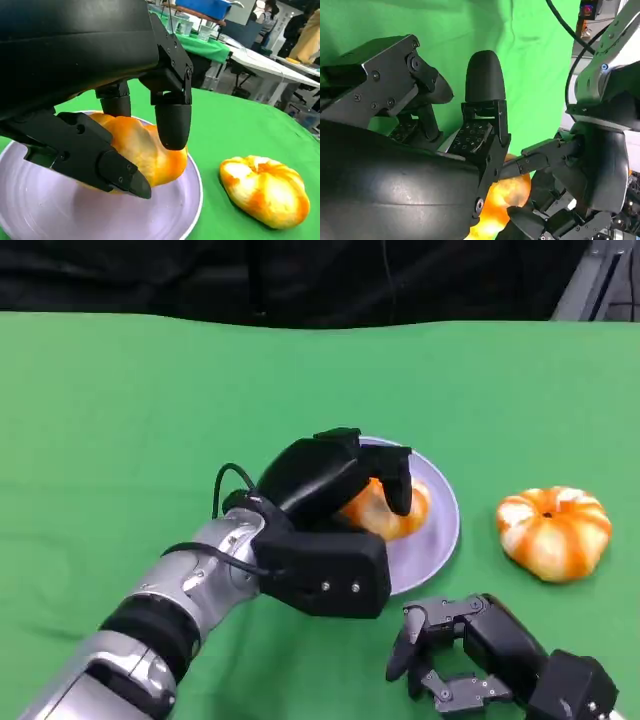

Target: Grasp the bread from the table and place it into the plate.

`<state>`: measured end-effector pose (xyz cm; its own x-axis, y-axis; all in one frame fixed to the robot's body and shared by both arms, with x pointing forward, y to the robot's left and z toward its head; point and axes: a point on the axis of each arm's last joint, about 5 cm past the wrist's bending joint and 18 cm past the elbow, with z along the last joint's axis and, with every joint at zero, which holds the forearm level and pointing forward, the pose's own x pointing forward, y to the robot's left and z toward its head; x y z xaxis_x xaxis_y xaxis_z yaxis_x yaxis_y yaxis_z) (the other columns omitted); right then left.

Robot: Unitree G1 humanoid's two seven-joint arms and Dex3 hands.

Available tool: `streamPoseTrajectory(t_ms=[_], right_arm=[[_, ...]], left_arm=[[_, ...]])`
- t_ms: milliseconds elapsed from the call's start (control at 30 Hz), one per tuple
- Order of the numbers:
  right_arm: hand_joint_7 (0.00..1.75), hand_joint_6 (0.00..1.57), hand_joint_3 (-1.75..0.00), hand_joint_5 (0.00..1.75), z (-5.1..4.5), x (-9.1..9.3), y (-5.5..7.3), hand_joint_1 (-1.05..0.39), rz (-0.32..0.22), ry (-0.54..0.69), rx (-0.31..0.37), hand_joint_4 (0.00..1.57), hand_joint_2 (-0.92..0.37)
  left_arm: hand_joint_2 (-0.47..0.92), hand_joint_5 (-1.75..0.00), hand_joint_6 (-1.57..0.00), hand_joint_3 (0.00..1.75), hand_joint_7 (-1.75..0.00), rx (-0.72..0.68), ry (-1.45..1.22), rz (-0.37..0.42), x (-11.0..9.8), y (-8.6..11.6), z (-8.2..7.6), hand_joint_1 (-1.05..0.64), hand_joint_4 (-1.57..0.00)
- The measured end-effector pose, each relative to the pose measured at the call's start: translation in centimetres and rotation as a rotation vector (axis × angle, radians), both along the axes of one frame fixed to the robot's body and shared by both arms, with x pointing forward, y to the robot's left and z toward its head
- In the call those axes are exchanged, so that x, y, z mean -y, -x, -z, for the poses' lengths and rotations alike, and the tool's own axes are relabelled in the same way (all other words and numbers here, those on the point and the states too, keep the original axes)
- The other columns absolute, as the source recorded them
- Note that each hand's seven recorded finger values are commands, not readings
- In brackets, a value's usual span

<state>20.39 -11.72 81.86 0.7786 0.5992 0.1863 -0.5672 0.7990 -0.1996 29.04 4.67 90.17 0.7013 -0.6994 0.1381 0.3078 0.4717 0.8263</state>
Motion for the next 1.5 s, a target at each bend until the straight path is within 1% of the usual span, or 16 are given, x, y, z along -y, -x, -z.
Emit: streamPoseTrajectory(t_ms=[133,433,467,500,533,567,600,633,667,700,800,900,1000,1133,1300,1500], right_arm=[[1.07,0.97,-1.02,1.37,0.02,0.0,0.0,0.13,-0.002,0.0,-0.002,0.99,-0.56],[1.07,0.98,-1.0,1.37,0.02,0.0,0.0,0.13,-0.003,0.0,-0.002,0.99,-0.57],[1.07,0.97,-1.0,1.36,0.02,0.0,0.0,0.13,-0.003,0.0,-0.002,0.99,-0.57],[1.06,0.97,-1.0,1.36,0.02,0.0,0.0,0.13,-0.003,0.0,-0.002,0.99,-0.58],[1.06,0.97,-1.0,1.36,0.03,0.0,0.0,0.14,-0.003,0.0,-0.003,0.99,-0.58],[1.06,0.98,-0.99,1.35,0.03,0.0,0.0,0.14,-0.003,0.0,-0.003,0.99,-0.58],[1.05,0.98,-0.99,1.34,0.02,0.0,0.0,0.14,-0.003,0.0,-0.003,0.99,-0.58],[1.05,0.98,-0.99,1.34,0.02,0.0,0.0,0.14,-0.003,0.0,-0.003,0.99,-0.59],[1.06,0.99,-0.99,1.34,0.02,0.0,0.0,0.14,-0.004,0.0,-0.003,0.99,-0.6],[1.06,0.99,-0.99,1.34,0.02,0.0,0.0,0.14,-0.005,-0.001,-0.003,0.99,-0.6],[1.06,0.99,-0.99,1.33,0.02,0.1,0.0,0.15,-0.005,-0.008,-0.005,0.99,-0.6],[1.06,0.99,-1.0,1.34,0.01,0.1,0.0,0.15,-0.012,-0.012,-0.007,0.99,-0.59],[1.07,0.98,-1.02,1.34,0.02,0.2,0.0,0.15,-0.009,-0.016,-0.011,0.98,-0.58],[1.07,0.98,-1.03,1.35,0.06,0.2,0.0,0.16,-0.007,-0.014,-0.02,0.98,-0.58],[1.08,0.96,-1.03,1.36,0.06,0.2,-0.1,0.16,-0.01,-0.013,-0.023,0.97,-0.57],[1.08,0.97,-1.04,1.36,0.05,0.2,-0.1,0.18,-0.002,-0.01,-0.021,0.98,-0.57]], left_arm=[[0.83,-1.6,-0.59,0.0,-1.27,-0.022,-0.003,-0.007,-0.1,0.0,0.1,-0.08,-0.45],[0.83,-1.6,-0.59,0.0,-1.26,-0.028,0.001,-0.015,-0.2,-0.1,0.1,-0.08,-0.45],[0.83,-1.54,-0.6,0.0,-1.2,-0.029,0.0,-0.014,-0.2,-0.1,0.1,-0.1,-0.46],[0.82,-1.37,-0.69,0.0,-0.95,-0.03,-0.001,-0.013,-0.2,-0.1,0.1,-0.12,-0.53],[0.83,-1.19,-0.78,0.0,-0.66,-0.03,-0.002,-0.014,-0.2,-0.1,0.1,-0.16,-0.58],[0.88,-0.62,-0.72,0.13,-0.29,-0.031,-0.003,-0.016,-0.2,-0.1,0.1,-0.5,-0.64],[0.9,-0.37,-0.7,0.19,-0.16,-0.027,-0.012,-0.023,-0.2,-0.1,0.1,-0.63,-0.69],[0.91,-0.22,-0.69,0.24,-0.08,-0.013,-0.026,-0.038,-0.3,-0.2,0.0,-0.71,-0.71],[0.92,-0.11,-0.67,0.29,-0.03,0.01,-0.04,-0.052,-0.5,-0.4,-0.2,-0.77,-0.73],[0.92,-0.07,-0.65,0.31,-0.02,0.031,-0.048,-0.068,-0.7,-0.6,-0.5,-0.81,-0.73],[0.92,-0.01,-0.6,0.41,0.0,0.072,-0.051,-0.088,-1.0,-0.9,-1.2,-0.87,-0.69],[0.92,0.0,-0.56,0.5,0.0,0.09,-0.054,-0.088,-0.9,-1.0,-1.8,-0.92,-0.65],[0.92,0.0,-0.54,0.58,0.0,0.099,-0.057,-0.083,-0.9,-1.1,-2.2,-0.95,-0.63],[0.92,0.0,-0.54,0.61,0.0,0.1,-0.063,-0.081,-1.0,-1.0,-2.3,-0.96,-0.62],[0.92,0.0,-0.52,0.7,0.0,0.095,-0.073,-0.074,-1.2,-1.0,-2.6,-0.98,-0.58],[0.92,-0.01,-0.52,0.72,0.0,0.104,-0.071,-0.069,-1.5,-0.9,-3.0,-0.97,-0.59]])
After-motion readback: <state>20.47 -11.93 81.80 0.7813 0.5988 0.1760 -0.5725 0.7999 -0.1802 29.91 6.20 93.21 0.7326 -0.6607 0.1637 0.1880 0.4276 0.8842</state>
